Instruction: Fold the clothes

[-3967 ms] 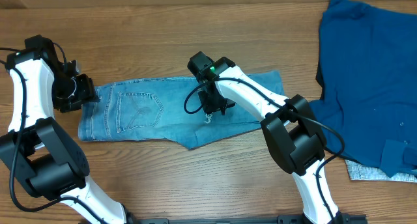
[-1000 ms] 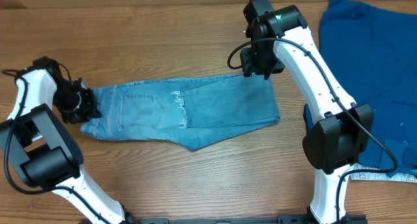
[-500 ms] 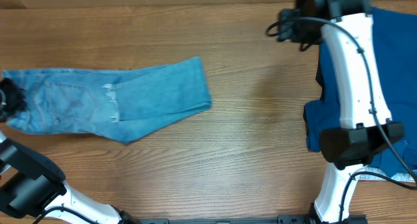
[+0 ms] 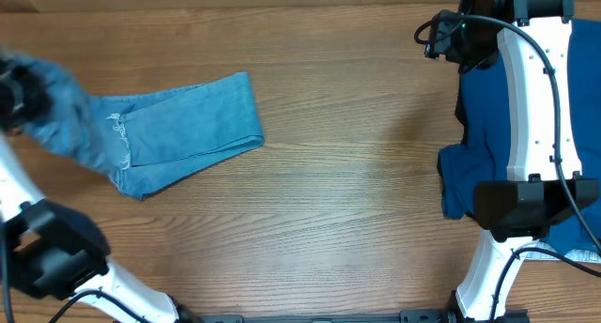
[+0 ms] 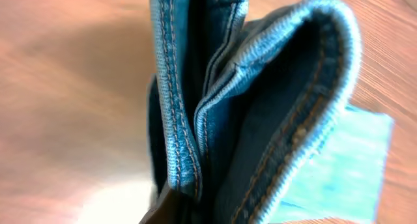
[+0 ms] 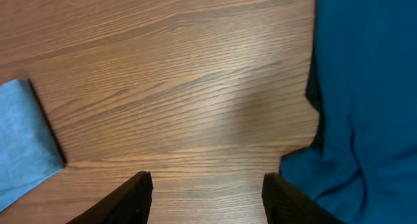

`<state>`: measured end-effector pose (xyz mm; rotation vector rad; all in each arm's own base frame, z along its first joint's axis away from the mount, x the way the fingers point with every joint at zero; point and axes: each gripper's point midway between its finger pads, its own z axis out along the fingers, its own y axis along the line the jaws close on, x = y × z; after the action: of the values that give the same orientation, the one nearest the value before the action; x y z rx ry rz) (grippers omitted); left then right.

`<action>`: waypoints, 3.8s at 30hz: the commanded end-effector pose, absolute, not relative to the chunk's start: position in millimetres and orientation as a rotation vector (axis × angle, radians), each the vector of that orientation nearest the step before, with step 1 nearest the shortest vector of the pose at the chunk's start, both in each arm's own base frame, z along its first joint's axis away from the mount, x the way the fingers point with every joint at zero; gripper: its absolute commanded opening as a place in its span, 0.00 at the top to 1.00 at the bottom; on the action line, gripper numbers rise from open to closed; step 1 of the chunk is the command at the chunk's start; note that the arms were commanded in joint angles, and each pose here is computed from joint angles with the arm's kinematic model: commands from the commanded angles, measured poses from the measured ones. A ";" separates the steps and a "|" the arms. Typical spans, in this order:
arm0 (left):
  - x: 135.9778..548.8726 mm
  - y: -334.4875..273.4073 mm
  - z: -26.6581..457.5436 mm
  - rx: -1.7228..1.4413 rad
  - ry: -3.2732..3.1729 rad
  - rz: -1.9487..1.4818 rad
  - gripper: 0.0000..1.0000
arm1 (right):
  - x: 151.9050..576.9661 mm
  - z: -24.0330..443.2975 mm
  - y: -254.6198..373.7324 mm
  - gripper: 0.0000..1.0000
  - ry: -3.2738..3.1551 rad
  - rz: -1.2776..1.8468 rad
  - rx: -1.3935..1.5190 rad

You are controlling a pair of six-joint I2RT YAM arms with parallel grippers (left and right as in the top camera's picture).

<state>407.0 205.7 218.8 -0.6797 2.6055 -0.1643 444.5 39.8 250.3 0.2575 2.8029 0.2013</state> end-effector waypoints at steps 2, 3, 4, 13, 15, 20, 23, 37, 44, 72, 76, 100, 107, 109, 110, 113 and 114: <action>440.2 146.3 249.2 -0.501 2.553 -0.201 0.92 | 441.7 272.3 65.2 0.43 2.746 0.335 0.115; 443.2 139.5 249.8 -0.483 2.554 -0.206 0.92 | 442.8 269.1 68.6 0.43 2.750 0.331 0.099; 446.3 133.1 250.2 -0.473 2.552 -0.214 0.92 | 443.9 266.5 71.9 0.43 2.752 0.333 0.089; 465.1 57.2 252.4 -0.307 2.574 -0.298 0.91 | 452.9 215.7 85.7 0.43 2.825 0.352 0.071; 466.6 42.4 252.2 -0.268 2.582 -0.309 0.91 | 455.3 193.6 87.9 0.43 2.849 0.364 0.071; 467.5 16.4 251.7 -0.197 2.596 -0.329 0.89 | 464.3 146.8 105.7 0.43 2.846 0.441 0.029; 466.4 7.0 250.9 -0.177 2.606 -0.335 0.89 | 472.2 130.2 125.6 0.43 2.797 0.501 -0.057; 460.6 0.8 247.7 -0.168 2.635 -0.342 0.89 | 450.8 65.6 244.8 0.53 2.679 0.531 -0.406; 460.6 0.9 247.6 -0.167 2.636 -0.342 0.89 | 457.3 39.5 260.4 0.53 2.666 0.560 -0.436; 460.4 2.0 247.3 -0.170 2.637 -0.333 0.89 | 424.8 -10.7 320.4 0.96 2.679 0.798 -0.626; 460.7 2.0 247.4 -0.169 2.636 -0.333 0.88 | 400.6 -19.1 324.5 0.96 2.762 0.800 -0.660; 430.8 -35.8 233.2 -0.071 2.782 -0.315 0.83 | 328.7 -17.4 393.5 0.96 2.782 0.890 -0.859; 408.5 -35.8 226.0 -0.083 2.877 -0.315 0.78 | 331.8 -16.4 393.3 0.96 2.773 0.893 -0.852; 405.7 -36.7 225.5 -0.083 2.889 -0.321 0.78 | 332.0 -16.4 393.4 0.96 2.771 0.893 -0.852; 403.5 -38.6 225.3 -0.082 2.897 -0.334 0.78 | 332.0 -16.5 393.4 0.96 2.772 0.893 -0.852; 396.6 -44.2 224.3 -0.072 2.923 -0.357 0.77 | 332.0 -16.3 393.4 0.96 2.771 0.894 -0.852; 394.5 -45.8 223.9 -0.068 2.932 -0.358 0.76 | 332.0 -16.4 393.4 0.96 2.771 0.893 -0.852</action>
<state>400.2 -31.5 203.4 -0.0972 2.9697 -0.3042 334.9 403.1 6.5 -0.8721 2.7135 0.9404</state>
